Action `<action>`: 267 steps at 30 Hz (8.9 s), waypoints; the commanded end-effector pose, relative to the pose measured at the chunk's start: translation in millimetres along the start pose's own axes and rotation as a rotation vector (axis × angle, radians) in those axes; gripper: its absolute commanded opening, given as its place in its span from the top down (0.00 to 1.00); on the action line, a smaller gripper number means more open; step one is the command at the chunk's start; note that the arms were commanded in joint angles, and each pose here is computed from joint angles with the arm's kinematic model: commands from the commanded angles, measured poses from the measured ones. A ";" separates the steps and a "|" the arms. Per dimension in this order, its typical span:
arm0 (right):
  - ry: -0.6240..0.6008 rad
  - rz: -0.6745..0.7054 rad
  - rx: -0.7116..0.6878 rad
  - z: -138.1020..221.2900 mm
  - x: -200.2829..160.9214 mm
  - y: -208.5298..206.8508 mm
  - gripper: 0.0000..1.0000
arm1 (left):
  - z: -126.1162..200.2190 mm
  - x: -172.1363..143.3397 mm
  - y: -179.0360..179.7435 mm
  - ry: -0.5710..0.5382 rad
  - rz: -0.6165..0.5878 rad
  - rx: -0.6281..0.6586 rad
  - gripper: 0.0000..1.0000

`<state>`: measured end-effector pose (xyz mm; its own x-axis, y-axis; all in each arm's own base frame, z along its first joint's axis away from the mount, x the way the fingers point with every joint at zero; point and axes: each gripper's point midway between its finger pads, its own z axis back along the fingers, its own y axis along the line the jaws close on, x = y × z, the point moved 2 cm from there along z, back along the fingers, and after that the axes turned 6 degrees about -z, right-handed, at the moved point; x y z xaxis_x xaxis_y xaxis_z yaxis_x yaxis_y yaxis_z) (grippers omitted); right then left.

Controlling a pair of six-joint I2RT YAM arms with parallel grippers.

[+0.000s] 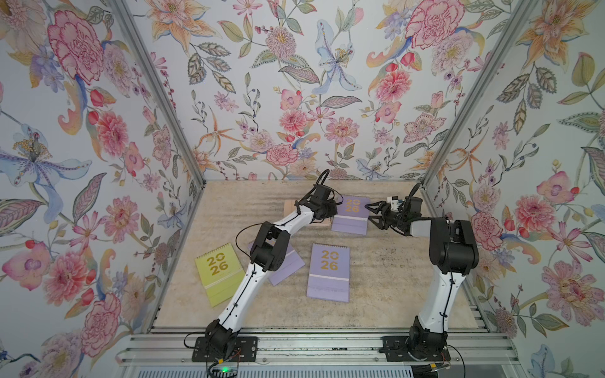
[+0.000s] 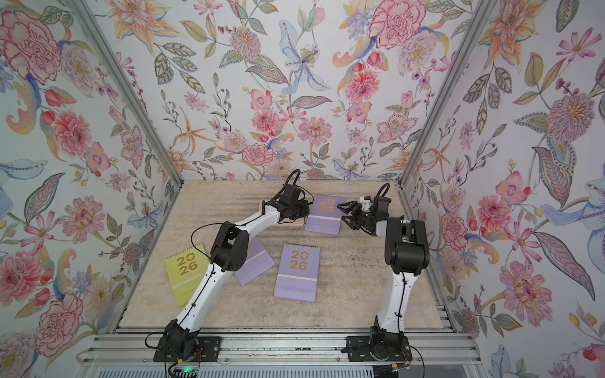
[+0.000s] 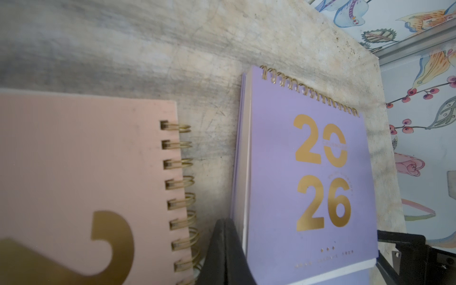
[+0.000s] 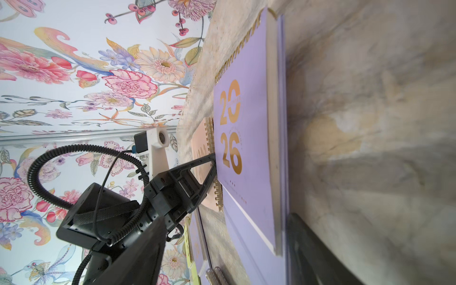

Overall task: Stack the calendars
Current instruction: Pick up the calendar at the center of the board, then place the calendar at the calendar, then adjust the calendars at the center of the board, then pick up the calendar at the center of the board.

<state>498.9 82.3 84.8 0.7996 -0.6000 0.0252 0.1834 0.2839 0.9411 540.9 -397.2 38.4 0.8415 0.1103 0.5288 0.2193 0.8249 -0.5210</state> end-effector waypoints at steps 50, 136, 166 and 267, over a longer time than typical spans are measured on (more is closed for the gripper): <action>-0.091 0.060 -0.054 -16.2 -7.7 11.4 0.76 | 20.0 -21.2 -24.6 0.083 -0.009 -0.082 1.00; -0.026 0.121 0.026 53.0 -316.1 23.6 0.89 | 198.0 -169.1 43.7 0.100 0.085 -0.043 1.00; -0.116 0.056 -0.215 73.1 -298.9 -31.8 0.57 | 193.3 -178.9 42.9 0.122 0.082 -0.017 1.00; 0.489 0.558 -0.495 -157.1 -325.1 87.4 0.34 | 346.6 -168.4 232.5 0.003 0.307 0.421 1.00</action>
<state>356.5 411.6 101.7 0.9823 0.0179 0.1863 -0.1253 0.8022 0.5837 282.6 -32.9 68.9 0.8215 0.4015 0.4049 -0.2704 0.8995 -0.3433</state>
